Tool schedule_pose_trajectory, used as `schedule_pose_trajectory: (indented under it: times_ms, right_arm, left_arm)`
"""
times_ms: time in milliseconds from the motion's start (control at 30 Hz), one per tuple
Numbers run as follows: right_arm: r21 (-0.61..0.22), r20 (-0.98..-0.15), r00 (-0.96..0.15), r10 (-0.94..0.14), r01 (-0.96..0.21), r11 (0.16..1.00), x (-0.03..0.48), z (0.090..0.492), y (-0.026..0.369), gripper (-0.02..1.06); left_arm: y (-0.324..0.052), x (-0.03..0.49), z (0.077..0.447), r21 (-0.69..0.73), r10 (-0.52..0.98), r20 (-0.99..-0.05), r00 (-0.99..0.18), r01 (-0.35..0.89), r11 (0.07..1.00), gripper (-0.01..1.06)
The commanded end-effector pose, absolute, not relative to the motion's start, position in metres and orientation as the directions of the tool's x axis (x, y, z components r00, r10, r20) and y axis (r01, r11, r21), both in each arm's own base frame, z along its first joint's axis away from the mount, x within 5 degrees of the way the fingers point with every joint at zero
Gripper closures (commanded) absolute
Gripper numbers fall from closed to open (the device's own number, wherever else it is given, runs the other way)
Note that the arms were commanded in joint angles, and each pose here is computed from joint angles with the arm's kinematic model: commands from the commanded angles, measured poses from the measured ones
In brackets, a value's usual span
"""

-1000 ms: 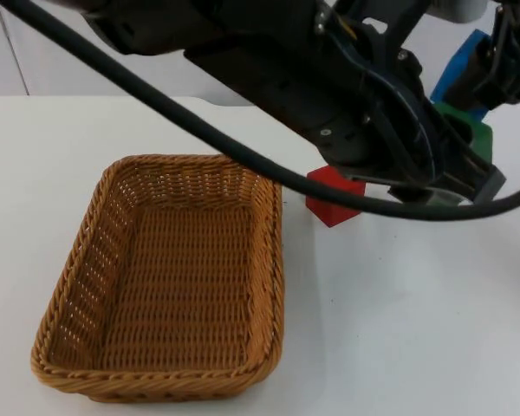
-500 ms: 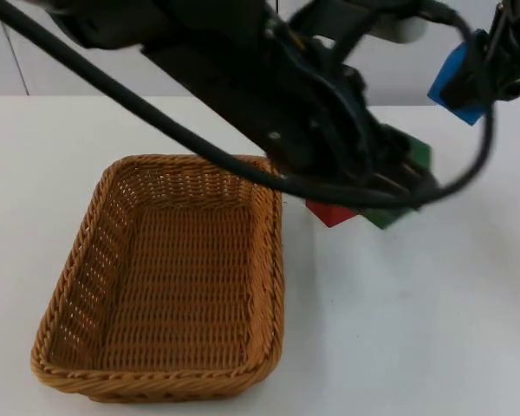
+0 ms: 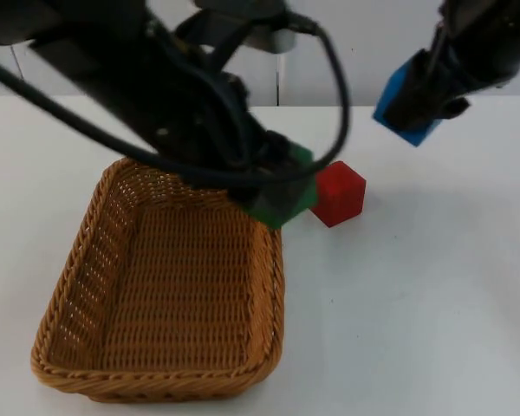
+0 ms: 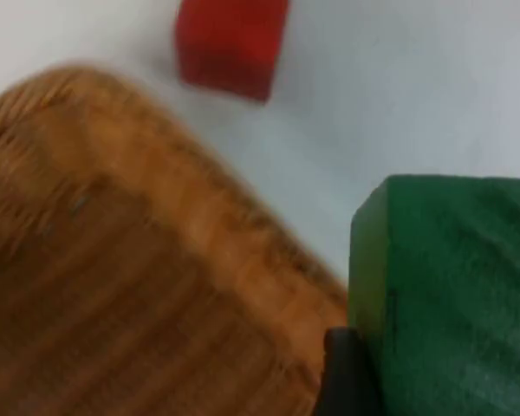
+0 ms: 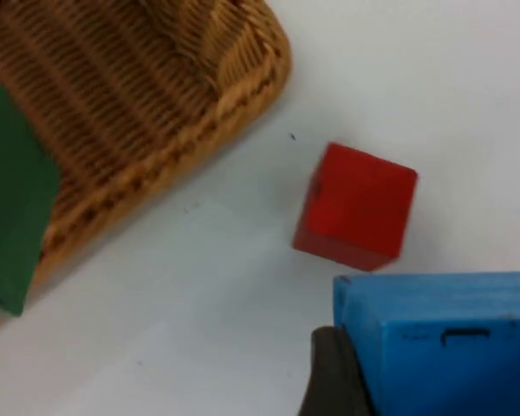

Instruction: Pick up one cube with each hand and place exactly two cubes into the same basket, leaving the remaining cube outside.

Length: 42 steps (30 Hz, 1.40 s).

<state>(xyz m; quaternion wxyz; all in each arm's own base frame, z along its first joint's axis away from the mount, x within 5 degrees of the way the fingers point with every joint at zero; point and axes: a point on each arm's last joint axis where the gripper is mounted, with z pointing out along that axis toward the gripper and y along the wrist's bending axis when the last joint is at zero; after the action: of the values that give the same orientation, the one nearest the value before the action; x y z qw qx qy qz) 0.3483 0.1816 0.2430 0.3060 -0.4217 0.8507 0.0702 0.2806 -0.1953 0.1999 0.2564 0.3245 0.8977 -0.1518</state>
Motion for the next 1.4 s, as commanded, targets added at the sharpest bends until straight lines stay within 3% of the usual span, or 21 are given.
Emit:
schedule_pose_trajectory:
  times_ms: [0, 233, 767, 1100, 1367]
  right_arm:
    - [-0.112, -0.586, -0.47, -0.66, -0.76, 0.64, 0.353, 0.247, 0.193, 1.05]
    - [-0.093, -0.582, -0.434, -0.688, -0.805, 0.586, 0.366, 0.248, 0.229, 1.05]
    - [-0.066, -0.585, -0.372, -0.72, -0.864, 0.5, 0.37, 0.227, 0.303, 1.05]
    - [-0.04, -0.593, -0.383, -0.708, -0.864, 0.501, 0.369, 0.211, 0.315, 1.05]
    - [-0.041, -0.624, -0.367, -0.69, -0.867, 0.497, 0.364, 0.195, 0.334, 1.05]
  left_arm:
    - [-0.182, 0.279, 0.204, -0.102, 0.466, -0.58, -0.668, 0.627, 0.772, 1.05]
    - [-0.148, 0.271, 0.194, -0.111, 0.403, -0.554, -0.729, 0.544, 0.832, 1.05]
    - [-0.131, 0.25, 0.174, -0.118, 0.371, -0.508, -0.778, 0.489, 0.864, 1.05]
    - [-0.12, 0.234, 0.152, -0.104, 0.337, -0.487, -0.806, 0.437, 0.894, 1.05]
    - [-0.112, 0.23, 0.143, -0.079, 0.273, -0.543, -0.794, 0.372, 0.925, 1.05]
